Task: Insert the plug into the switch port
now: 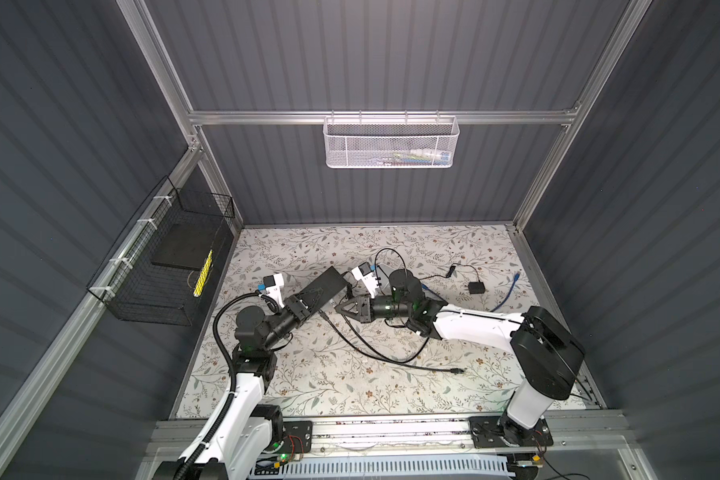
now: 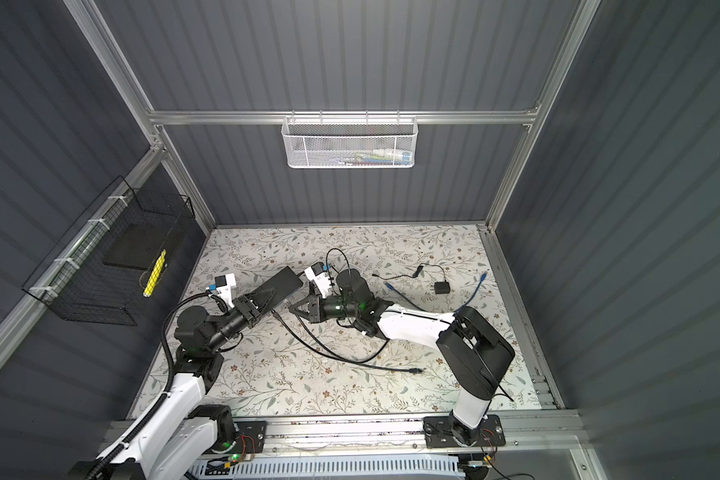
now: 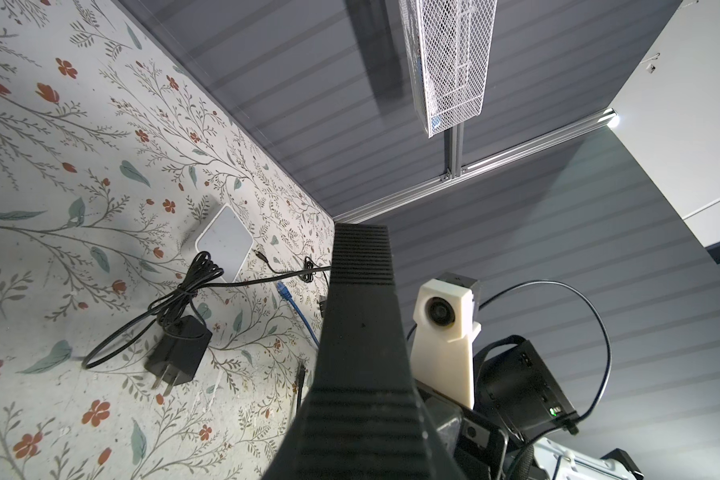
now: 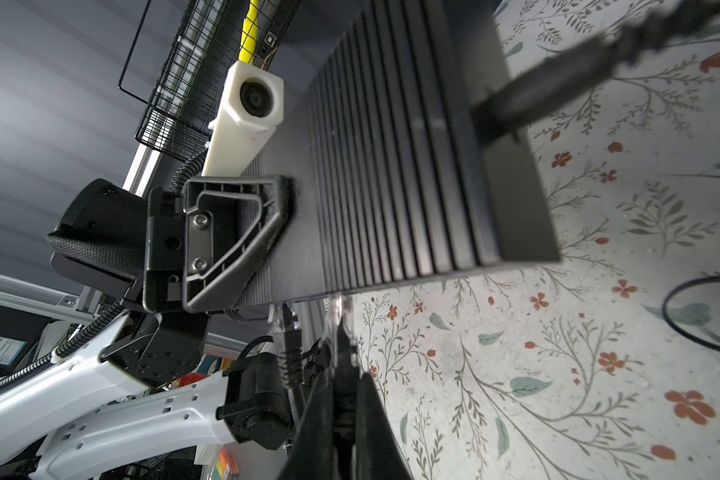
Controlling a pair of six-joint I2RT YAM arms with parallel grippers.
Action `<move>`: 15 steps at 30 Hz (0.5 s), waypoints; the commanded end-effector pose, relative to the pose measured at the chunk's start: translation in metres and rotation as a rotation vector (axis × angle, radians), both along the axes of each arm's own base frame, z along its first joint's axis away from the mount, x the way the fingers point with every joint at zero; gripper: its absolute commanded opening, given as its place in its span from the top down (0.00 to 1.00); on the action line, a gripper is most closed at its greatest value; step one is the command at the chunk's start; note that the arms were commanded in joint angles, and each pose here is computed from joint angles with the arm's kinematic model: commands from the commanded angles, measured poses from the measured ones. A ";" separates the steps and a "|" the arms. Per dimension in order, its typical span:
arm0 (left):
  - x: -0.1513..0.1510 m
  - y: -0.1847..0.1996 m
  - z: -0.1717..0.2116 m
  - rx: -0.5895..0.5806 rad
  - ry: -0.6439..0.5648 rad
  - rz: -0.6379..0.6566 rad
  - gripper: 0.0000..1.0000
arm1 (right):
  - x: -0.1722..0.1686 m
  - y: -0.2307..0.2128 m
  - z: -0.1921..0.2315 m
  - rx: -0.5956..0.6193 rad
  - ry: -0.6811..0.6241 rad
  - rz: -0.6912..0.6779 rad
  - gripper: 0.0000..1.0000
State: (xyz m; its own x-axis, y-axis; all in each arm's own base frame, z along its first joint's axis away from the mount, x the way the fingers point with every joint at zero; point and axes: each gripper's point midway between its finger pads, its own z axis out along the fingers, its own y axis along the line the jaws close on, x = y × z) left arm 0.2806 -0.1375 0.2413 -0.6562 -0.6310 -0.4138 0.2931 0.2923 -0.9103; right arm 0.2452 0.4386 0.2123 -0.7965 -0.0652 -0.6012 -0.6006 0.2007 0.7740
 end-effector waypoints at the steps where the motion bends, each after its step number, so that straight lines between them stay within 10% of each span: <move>1: -0.010 -0.009 0.018 -0.012 -0.069 -0.071 1.00 | 0.002 0.003 0.025 0.064 -0.033 0.010 1.00; 15: -0.017 -0.017 0.024 -0.010 -0.103 -0.144 1.00 | 0.006 -0.012 0.048 0.122 -0.035 0.005 1.00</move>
